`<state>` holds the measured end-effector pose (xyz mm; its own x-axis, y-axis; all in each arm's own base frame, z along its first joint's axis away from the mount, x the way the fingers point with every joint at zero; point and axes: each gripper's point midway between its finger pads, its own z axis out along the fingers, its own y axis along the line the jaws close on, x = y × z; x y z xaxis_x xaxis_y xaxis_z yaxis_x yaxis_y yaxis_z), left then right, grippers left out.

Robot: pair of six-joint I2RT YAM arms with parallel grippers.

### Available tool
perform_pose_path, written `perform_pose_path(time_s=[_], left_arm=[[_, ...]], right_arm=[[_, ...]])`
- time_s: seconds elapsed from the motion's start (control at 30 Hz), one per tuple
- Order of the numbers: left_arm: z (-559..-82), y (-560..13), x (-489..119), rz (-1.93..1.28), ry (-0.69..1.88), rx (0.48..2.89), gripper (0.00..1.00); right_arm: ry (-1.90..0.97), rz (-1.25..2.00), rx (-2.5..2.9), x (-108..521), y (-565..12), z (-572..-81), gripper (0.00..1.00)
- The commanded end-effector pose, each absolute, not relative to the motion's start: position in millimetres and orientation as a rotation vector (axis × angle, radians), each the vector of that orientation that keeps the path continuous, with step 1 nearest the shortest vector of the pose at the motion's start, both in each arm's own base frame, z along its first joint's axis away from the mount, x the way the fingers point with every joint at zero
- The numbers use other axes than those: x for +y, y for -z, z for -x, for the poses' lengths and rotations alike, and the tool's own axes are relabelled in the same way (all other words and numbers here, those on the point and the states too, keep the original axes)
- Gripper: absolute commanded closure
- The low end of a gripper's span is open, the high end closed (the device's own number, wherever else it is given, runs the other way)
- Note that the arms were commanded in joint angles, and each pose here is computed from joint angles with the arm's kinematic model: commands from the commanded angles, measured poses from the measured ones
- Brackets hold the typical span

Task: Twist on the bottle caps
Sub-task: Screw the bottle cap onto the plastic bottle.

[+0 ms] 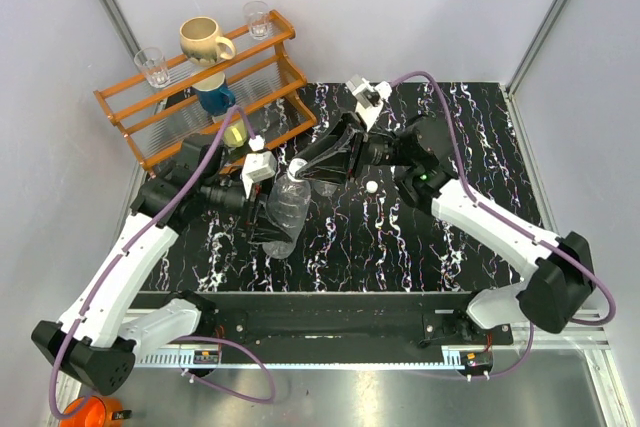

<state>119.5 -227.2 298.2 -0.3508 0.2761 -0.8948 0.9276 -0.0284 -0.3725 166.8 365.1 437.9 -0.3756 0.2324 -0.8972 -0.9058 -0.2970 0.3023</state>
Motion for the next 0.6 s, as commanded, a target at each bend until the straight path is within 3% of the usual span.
perform_pose_path(time_s=[0.0,0.07,0.57], left_arm=[[-171,-296,-218,-1.200,1.042,1.697,1.00],[-178,-294,-215,-1.175,0.997,1.718,1.00],[-199,-301,-209,-1.085,0.880,1.751,1.00]], right_arm=[[-1.698,0.924,1.287,365,-415,-167,0.96],[-1.669,0.880,1.363,367,-406,-173,1.00],[-1.440,0.653,1.698,396,-361,-195,1.00]])
